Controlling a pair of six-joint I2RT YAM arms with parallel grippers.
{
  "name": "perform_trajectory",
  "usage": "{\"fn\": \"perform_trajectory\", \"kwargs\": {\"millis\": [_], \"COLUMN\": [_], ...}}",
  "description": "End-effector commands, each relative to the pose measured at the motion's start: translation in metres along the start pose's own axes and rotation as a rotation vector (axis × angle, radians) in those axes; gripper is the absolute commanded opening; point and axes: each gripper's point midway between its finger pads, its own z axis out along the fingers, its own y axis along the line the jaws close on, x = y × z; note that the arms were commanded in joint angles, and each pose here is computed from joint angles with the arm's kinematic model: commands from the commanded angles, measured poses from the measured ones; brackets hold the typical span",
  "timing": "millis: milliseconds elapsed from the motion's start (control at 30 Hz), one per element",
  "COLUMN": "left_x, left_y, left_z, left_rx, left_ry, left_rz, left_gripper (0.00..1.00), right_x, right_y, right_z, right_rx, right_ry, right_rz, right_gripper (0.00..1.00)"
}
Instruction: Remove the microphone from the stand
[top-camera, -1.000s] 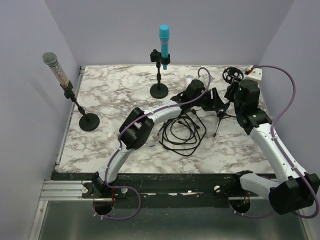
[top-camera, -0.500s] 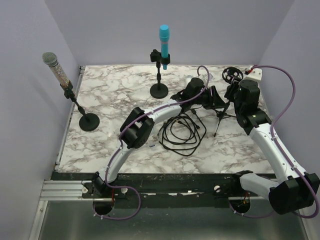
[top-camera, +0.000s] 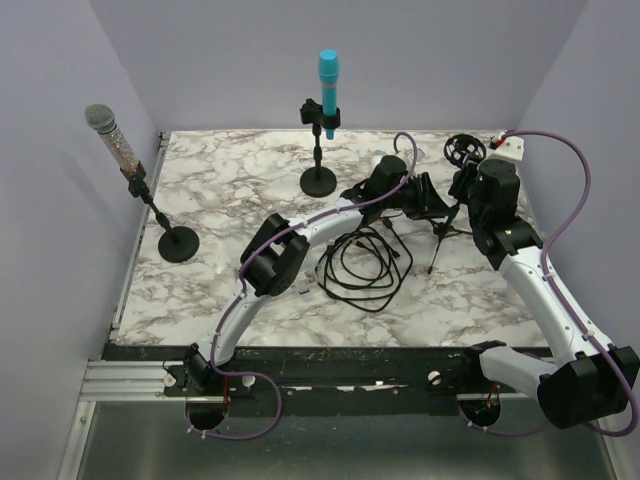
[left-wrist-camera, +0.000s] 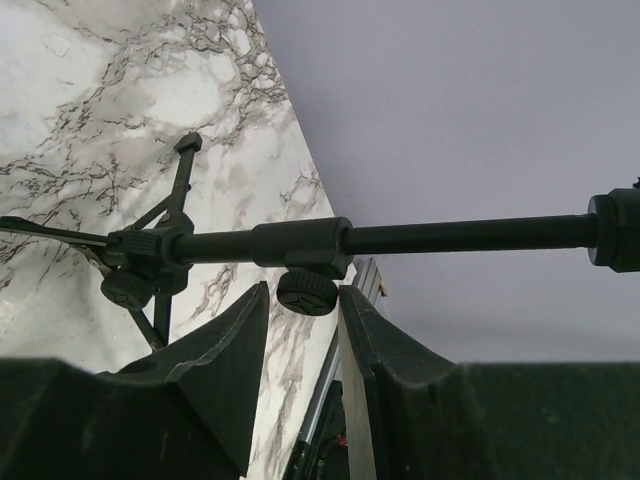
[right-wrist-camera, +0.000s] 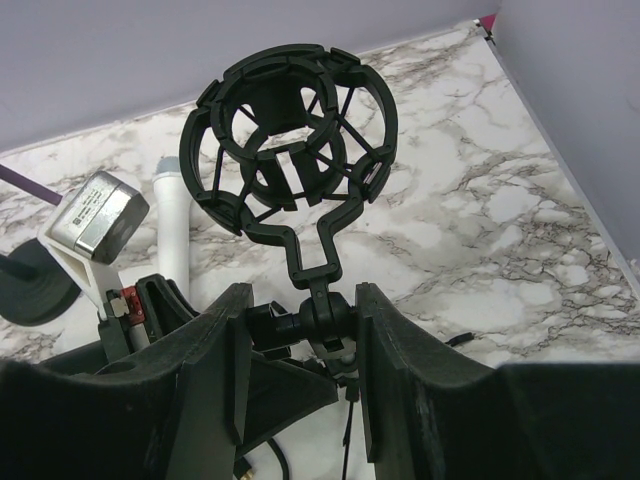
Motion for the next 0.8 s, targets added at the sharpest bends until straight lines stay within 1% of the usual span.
{"fn": "perform_trajectory", "kwargs": {"millis": [0, 167, 233, 267, 433, 467, 667, 767], "left_x": [-0.003, -0.006, -0.007, -0.008, -0.010, -0.009, -0.010, -0.014], "left_y": [-0.003, 0.002, 0.004, 0.004, 0.010, 0.011, 0.020, 0.023], "left_z": [0.002, 0.000, -0.001, -0.002, -0.006, -0.006, -0.007, -0.010], "left_rx": [0.027, -0.004, -0.026, -0.032, -0.072, -0.079, -0.105, -0.126], "left_ry": [0.016, 0.004, -0.002, -0.006, -0.017, -0.017, -0.043, -0.068], "left_rz": [-0.015, 0.025, 0.049, 0.061, 0.102, 0.103, 0.088, 0.109], "left_gripper": [0.34, 0.14, 0.11, 0.07, 0.03, 0.00, 0.00, 0.00], "right_x": [0.011, 0.011, 0.010, 0.011, 0.011, 0.011, 0.012, 0.012], "right_y": [0.017, 0.018, 0.017, 0.017, 0.018, 0.018, 0.018, 0.018], "right_z": [0.002, 0.002, 0.002, 0.002, 0.002, 0.002, 0.002, 0.002], "right_rx": [-0.077, -0.080, -0.079, -0.080, -0.082, -0.083, -0.086, -0.083], "right_ry": [0.030, 0.030, 0.029, 0.030, 0.031, 0.032, 0.034, 0.035], "right_rz": [0.068, 0.067, 0.067, 0.067, 0.065, 0.065, 0.064, 0.062], "right_gripper": [0.02, 0.01, 0.01, 0.01, 0.01, 0.01, 0.01, 0.01]}}
